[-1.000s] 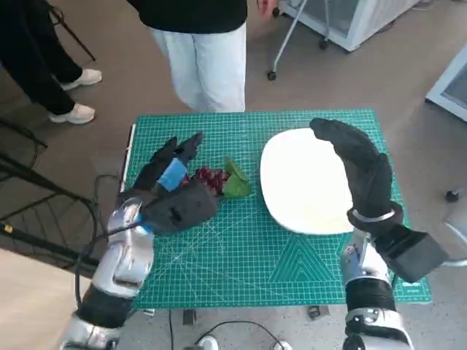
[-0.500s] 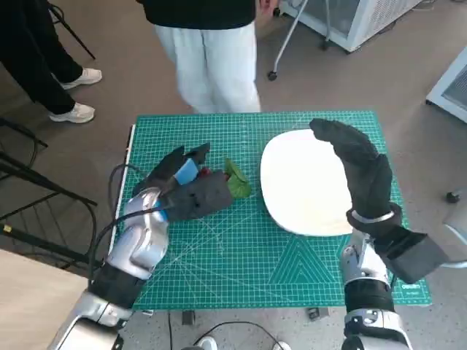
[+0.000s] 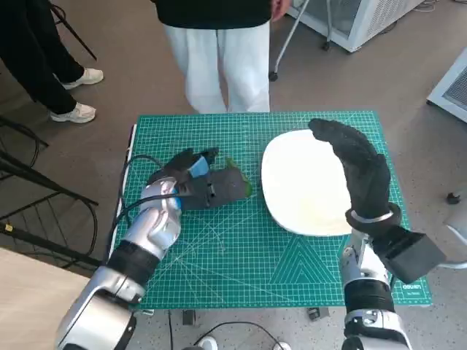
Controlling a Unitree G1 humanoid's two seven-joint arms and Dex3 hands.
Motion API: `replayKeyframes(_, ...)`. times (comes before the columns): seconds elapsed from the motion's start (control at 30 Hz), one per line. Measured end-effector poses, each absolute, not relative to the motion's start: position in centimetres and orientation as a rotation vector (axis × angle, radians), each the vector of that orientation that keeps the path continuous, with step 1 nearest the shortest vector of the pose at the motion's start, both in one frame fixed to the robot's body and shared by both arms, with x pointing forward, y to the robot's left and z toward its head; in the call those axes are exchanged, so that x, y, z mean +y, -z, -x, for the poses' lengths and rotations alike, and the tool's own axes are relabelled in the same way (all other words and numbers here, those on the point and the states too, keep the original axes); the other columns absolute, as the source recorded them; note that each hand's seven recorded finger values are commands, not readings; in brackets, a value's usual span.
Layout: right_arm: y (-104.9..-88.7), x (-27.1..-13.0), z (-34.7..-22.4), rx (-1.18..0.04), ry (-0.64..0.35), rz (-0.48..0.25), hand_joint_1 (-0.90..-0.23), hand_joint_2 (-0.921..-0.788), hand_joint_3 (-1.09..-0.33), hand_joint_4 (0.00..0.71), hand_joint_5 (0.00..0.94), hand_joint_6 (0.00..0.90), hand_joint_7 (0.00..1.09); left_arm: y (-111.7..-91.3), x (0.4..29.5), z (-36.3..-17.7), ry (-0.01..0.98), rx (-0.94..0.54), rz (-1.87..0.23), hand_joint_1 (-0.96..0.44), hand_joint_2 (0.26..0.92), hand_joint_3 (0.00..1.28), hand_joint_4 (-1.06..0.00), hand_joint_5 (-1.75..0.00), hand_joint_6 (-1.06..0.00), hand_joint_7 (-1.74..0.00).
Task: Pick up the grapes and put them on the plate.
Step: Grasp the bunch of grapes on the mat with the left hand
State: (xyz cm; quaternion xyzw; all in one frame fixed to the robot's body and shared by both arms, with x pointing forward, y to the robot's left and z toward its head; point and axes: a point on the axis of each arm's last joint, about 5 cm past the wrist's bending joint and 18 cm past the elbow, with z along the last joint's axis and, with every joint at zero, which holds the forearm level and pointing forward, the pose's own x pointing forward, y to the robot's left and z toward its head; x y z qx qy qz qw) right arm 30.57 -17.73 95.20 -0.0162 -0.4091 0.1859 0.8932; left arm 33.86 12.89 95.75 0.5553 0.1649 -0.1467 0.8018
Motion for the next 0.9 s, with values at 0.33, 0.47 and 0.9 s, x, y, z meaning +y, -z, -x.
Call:
replayKeyframes(0.33, -95.2, -17.8, -30.6, -0.850, -0.386, 0.034, -0.551, -0.921, -0.644, 0.227, 0.001, 0.030, 0.31, -94.8, 12.5, -34.4, 0.343, 0.369, -1.219, -0.43, 0.795, 0.00, 0.00, 0.00, -0.17, 0.00)
replayKeyframes(0.47, -95.2, -17.8, -30.6, -0.850, -0.385, 0.034, -0.551, -0.921, -0.644, 0.226, 0.000, 0.030, 0.31, -94.6, 12.2, -34.5, 0.357, 0.373, -1.233, -0.41, 0.789, 0.00, -0.01, 0.00, -0.19, -0.02)
replayKeyframes(0.9, -95.2, -17.8, -30.6, -0.842, -0.388, 0.032, -0.544, -0.921, -0.636, 0.227, 0.001, 0.034, 0.30, -94.2, 11.7, -34.7, 0.395, 0.374, -1.255, -0.19, 0.765, 0.01, -0.16, -0.15, -0.33, -0.06)
